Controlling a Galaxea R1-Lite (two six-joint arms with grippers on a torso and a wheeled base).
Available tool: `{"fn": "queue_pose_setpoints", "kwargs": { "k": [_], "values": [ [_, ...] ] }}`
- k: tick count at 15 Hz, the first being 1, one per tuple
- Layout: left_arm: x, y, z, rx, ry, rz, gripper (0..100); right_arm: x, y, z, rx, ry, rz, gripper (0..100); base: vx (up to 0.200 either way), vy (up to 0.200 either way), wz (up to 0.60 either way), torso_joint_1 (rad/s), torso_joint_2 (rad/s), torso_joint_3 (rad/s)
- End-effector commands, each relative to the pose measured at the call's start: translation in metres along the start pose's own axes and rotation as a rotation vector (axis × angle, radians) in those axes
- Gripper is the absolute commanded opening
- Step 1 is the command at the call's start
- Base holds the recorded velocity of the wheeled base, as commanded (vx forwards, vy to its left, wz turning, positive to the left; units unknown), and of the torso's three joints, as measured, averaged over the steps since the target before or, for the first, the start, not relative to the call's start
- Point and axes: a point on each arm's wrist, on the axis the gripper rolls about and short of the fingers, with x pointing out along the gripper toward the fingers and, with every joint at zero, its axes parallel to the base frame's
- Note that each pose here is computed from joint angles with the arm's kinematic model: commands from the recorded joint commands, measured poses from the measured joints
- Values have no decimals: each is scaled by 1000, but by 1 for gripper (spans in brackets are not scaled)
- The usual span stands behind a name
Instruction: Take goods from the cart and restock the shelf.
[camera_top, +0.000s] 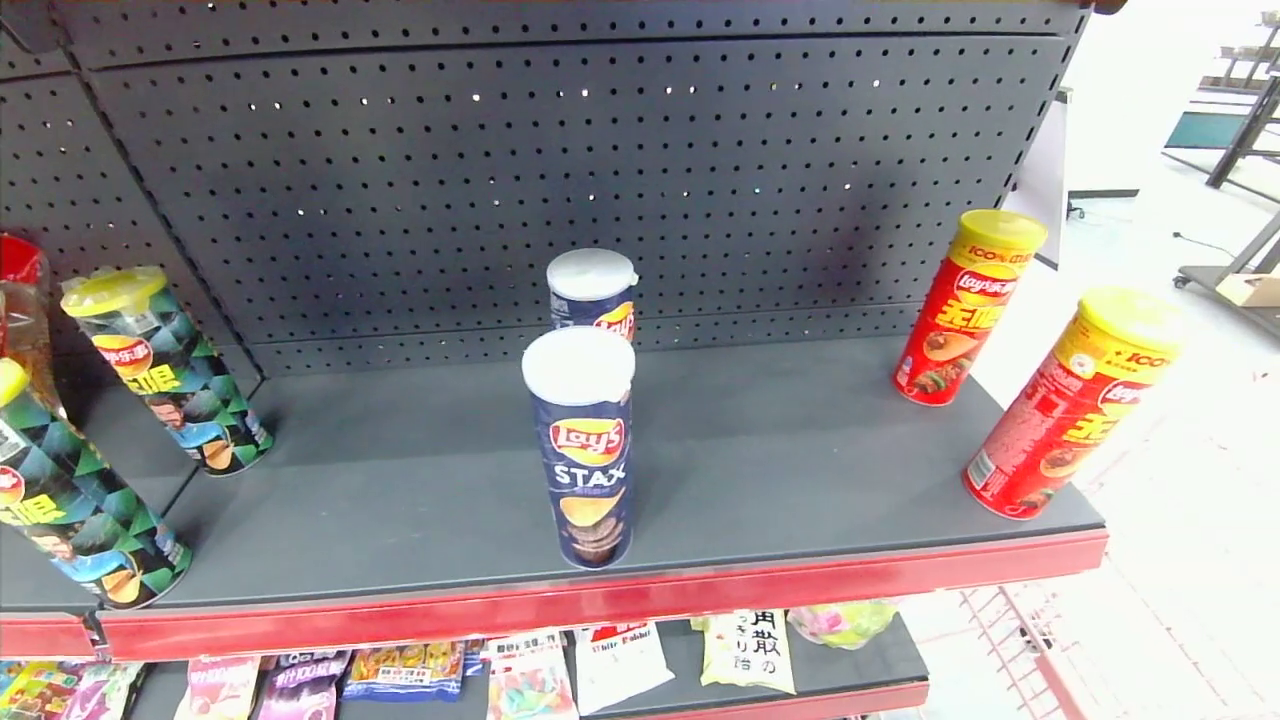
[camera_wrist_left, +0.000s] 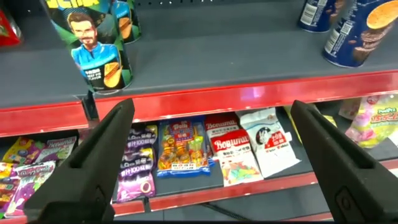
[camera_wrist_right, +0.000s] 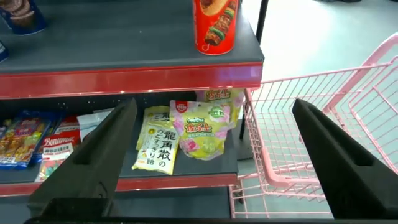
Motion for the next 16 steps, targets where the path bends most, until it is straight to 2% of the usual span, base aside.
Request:
{"fn": "queue_pose_setpoints", "kwargs": {
  "k": [1, 10, 14, 15, 16],
  "values": [
    [0, 0, 0, -1, 1, 0, 100, 0, 0, 0, 0, 0, 1, 100, 0, 0, 0, 0, 0, 0],
    [0, 0, 0, -1, 1, 0, 100, 0, 0, 0, -3, 1, -1, 100, 0, 0, 0, 0, 0, 0],
    [0, 0, 0, -16, -1, -2, 100, 0, 0, 0, -4, 0, 12, 100, 0, 0, 0, 0, 0, 0],
    [0, 0, 1, -22, -2, -2, 100, -2, 1, 7, 1, -35, 29, 100, 0, 0, 0, 0, 0, 0],
    [0, 0, 0, -25, -1, -2, 100, -10, 3, 62, 52, -136, 184, 100, 0, 0, 0, 0, 0, 0]
  ]
}}
